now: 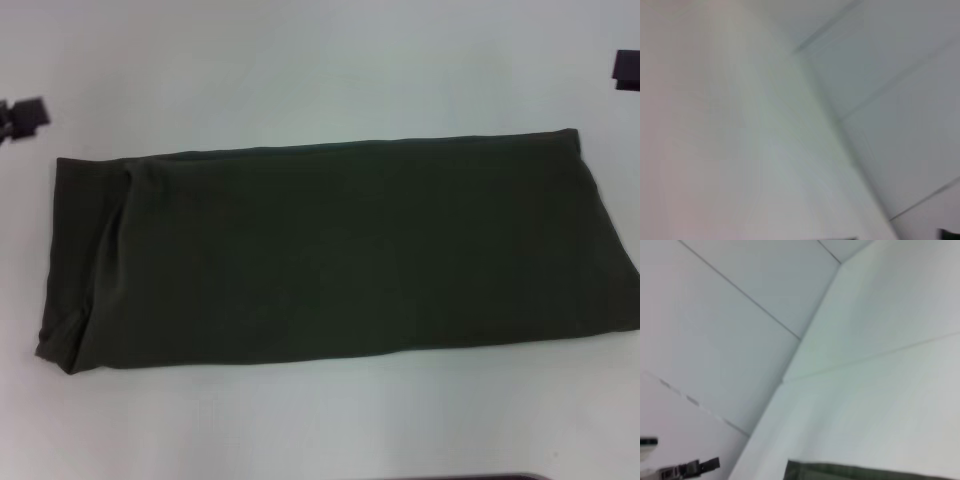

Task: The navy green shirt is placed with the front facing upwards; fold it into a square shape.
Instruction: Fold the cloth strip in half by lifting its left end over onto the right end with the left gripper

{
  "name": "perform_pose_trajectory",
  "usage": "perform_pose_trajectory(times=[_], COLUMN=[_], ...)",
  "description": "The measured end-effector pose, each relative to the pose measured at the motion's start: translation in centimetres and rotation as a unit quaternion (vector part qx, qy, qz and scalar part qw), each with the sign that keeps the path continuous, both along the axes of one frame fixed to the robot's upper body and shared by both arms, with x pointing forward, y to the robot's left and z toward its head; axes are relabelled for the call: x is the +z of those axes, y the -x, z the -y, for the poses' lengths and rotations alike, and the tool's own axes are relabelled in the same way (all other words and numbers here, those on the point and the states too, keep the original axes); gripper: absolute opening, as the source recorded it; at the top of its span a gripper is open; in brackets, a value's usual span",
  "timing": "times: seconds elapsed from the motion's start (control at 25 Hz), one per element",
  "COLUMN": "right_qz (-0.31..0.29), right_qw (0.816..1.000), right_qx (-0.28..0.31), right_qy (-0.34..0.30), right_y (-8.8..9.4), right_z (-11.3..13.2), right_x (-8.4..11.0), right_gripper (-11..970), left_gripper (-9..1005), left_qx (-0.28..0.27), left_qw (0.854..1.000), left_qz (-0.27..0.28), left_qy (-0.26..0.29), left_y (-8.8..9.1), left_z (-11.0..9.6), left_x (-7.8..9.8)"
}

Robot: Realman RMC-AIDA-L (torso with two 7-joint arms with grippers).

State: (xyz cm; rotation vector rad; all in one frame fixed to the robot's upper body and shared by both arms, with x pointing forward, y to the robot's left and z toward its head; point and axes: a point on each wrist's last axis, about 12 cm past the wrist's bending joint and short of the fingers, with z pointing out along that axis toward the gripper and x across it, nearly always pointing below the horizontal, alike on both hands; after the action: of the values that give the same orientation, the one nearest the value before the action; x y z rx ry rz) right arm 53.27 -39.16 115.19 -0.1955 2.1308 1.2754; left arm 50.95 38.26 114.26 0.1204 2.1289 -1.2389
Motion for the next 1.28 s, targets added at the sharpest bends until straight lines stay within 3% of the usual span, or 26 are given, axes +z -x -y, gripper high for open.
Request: perform_pose_trajectory(times=[0.16, 0.44, 0.8, 1.0, 1.28], right_qz=[0.033, 0.086, 0.039, 0.103, 0.159], right_qw=[0.999, 0.995, 0.999, 0.992, 0.982], right_qx=[0.003, 0.033, 0.032, 0.061, 0.089], right_qy=[-0.027, -0.037, 0.008, 0.036, 0.056], right_y=[0.0, 0.6, -0.9, -1.0, -0.2], right_z=[-0.6, -1.9, -3.4, -4.8, -6.9], right_x=[-1.3, -2.1, -3.2, -2.9, -3.9], right_gripper=[631, 607, 535, 711, 898], left_gripper=[572, 574, 576, 578, 581], left_qx=[-0.023, -0.025, -0.054, -0.05, -0.057], left_qw=[0.995, 0.995, 0.989, 0.991, 0.996], left_qz=[0.099, 0.089, 0.14, 0.119, -0.001], left_qy=[0.009, 0.024, 0.016, 0.029, 0.072], left_y=[-0.1, -0.6, -0.5, -1.0, -0.6], left_z=[1.6, 2.3, 3.7, 3.9, 4.8], left_x=[-0.4, -0.7, -0.9, -1.0, -2.2])
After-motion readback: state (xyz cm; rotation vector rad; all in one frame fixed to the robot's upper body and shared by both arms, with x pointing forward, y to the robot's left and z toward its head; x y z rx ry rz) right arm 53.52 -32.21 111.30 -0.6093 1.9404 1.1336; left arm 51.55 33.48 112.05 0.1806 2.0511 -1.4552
